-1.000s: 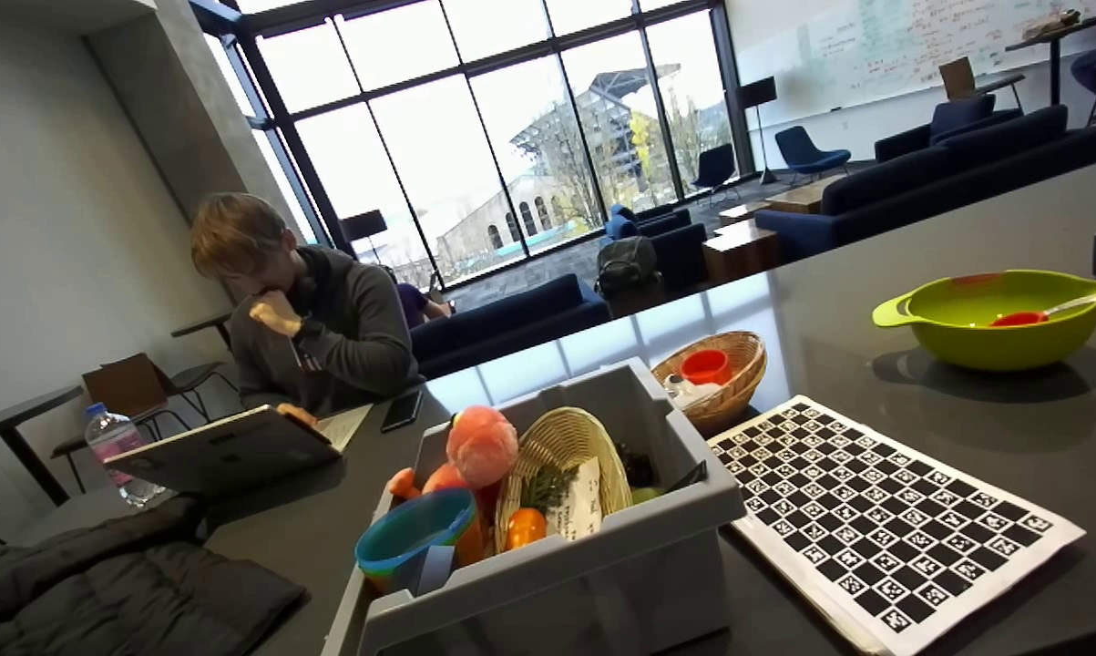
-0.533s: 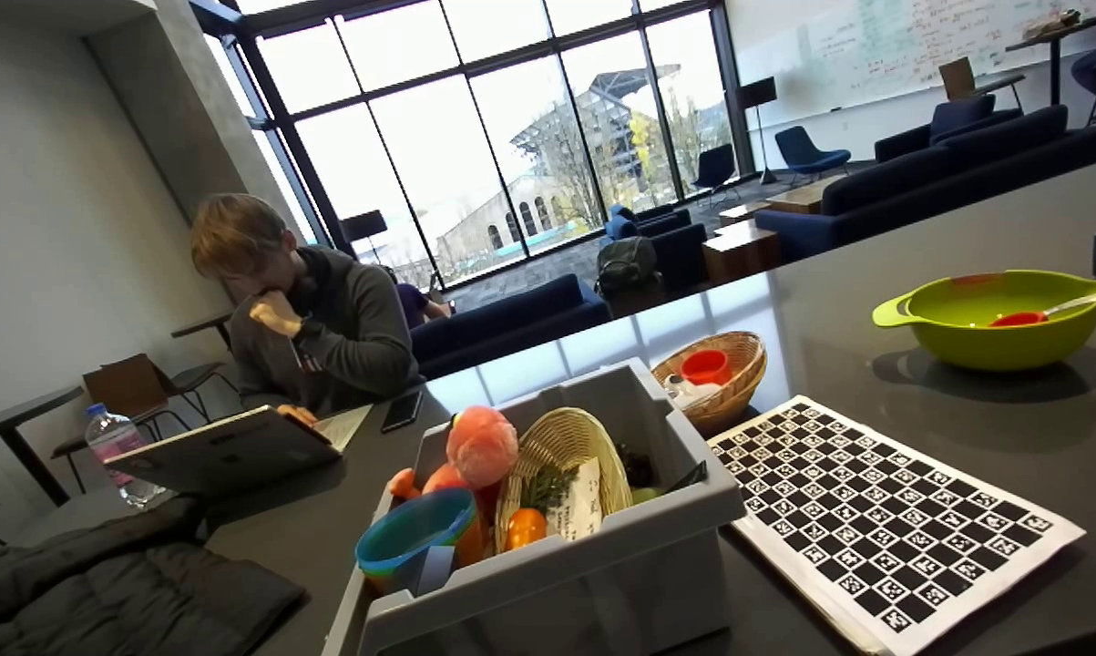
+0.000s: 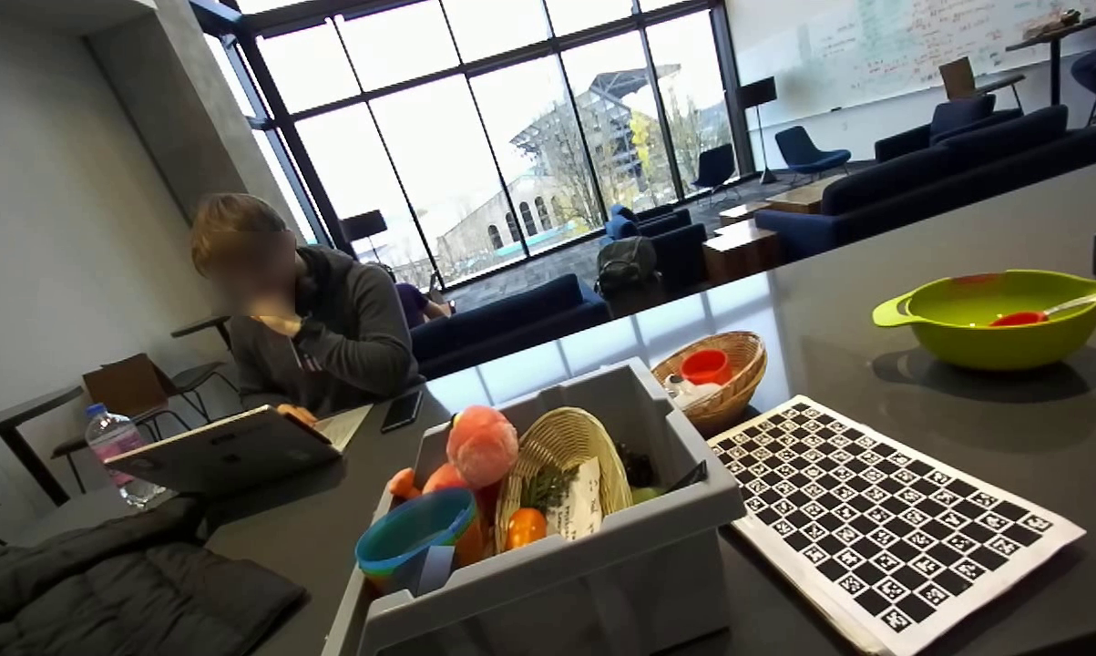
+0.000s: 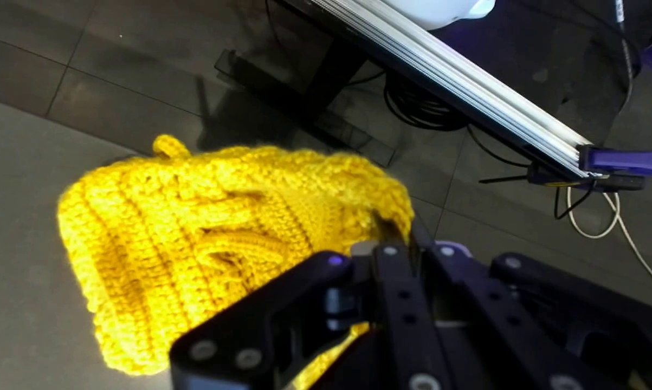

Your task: Unfold the yellow cloth from right to left

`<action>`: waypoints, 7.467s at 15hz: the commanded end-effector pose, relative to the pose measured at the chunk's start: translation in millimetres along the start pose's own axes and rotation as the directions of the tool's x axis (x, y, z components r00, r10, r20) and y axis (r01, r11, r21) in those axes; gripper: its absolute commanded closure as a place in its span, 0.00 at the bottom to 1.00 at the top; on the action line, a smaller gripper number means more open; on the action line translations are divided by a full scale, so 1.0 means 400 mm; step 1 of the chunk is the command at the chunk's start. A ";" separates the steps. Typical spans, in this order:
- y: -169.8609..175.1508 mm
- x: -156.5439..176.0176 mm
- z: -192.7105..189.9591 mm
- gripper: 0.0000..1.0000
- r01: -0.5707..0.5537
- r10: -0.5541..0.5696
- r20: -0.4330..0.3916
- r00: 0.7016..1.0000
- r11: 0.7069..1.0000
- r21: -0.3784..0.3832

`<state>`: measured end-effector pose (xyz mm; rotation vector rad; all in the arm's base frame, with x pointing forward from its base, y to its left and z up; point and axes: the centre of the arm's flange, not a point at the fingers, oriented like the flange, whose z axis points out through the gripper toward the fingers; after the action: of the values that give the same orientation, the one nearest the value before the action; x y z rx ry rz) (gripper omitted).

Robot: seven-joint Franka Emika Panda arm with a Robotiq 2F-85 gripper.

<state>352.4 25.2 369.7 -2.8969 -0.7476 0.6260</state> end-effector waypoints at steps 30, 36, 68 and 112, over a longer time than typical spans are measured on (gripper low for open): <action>0.260 0.046 0.044 0.00 -0.321 0.316 0.063 0.947 0.942 0.098; 0.325 0.014 0.124 0.00 -0.404 0.398 0.066 0.915 0.902 0.152; 0.393 -0.019 0.162 0.05 -0.591 0.630 -0.076 0.773 0.758 0.276; 0.343 0.096 0.201 0.99 -0.681 0.689 -0.052 0.723 0.723 0.113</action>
<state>408.6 -79.6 260.7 -2.9959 0.3633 0.5400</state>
